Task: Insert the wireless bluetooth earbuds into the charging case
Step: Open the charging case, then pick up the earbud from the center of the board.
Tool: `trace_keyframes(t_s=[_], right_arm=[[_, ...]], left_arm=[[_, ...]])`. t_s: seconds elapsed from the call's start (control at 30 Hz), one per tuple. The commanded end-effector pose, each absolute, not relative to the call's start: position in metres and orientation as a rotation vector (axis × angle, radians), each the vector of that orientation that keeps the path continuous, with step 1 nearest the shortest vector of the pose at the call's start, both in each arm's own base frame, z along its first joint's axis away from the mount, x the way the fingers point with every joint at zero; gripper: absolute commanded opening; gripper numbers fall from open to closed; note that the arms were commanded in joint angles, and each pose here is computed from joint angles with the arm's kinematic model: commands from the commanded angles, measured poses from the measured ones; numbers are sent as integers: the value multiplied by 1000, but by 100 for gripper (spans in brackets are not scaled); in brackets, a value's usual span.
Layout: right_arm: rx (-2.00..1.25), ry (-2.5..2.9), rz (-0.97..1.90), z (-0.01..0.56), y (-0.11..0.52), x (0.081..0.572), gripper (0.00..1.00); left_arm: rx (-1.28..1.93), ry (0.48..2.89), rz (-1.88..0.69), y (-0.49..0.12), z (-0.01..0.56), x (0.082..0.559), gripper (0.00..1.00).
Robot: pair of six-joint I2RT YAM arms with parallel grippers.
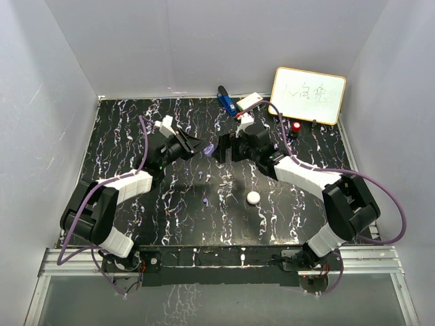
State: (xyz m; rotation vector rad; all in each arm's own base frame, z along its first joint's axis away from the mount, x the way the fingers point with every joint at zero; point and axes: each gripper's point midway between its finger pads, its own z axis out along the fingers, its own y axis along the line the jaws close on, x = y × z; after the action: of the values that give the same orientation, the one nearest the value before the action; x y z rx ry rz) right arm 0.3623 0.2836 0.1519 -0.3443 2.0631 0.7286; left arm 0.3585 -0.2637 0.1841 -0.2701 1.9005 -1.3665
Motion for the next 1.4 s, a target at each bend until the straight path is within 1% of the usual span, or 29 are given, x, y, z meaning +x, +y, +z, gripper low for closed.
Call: trace_keyframes(t_s=[0.0,0.3,0.53,0.7,0.77,0.87,1.0,1.27,1.37], right_arm=[[-340,1920,764,194,297,382,98],[-340,1918,761,191,302,390,98],[-338,1969,771,175,289,364,98],[-360,2018,810,164,291,346,91],[-368,2045,789,157,295,344,90],[-378,2101,761,146,307,344,85],[-394,2174,760,135,334,346,74],[-397,2301,697,103,370,351,59],[-386,2336,670,95,378,352,55]], left_arm=[[-202,1808,-1442,-271,220,349,0],[-221,1808,-1460,-273,218,345,0],[-299,1771,-1347,-250,234,364,0],[-446,1725,-1382,-224,231,378,0],[-508,1685,-1401,-208,230,383,0],[-608,1641,-1426,-186,224,385,0],[-690,1598,-1454,-168,218,382,0],[-749,1552,-1488,-150,215,375,0],[-757,1542,-1493,-146,215,374,0]])
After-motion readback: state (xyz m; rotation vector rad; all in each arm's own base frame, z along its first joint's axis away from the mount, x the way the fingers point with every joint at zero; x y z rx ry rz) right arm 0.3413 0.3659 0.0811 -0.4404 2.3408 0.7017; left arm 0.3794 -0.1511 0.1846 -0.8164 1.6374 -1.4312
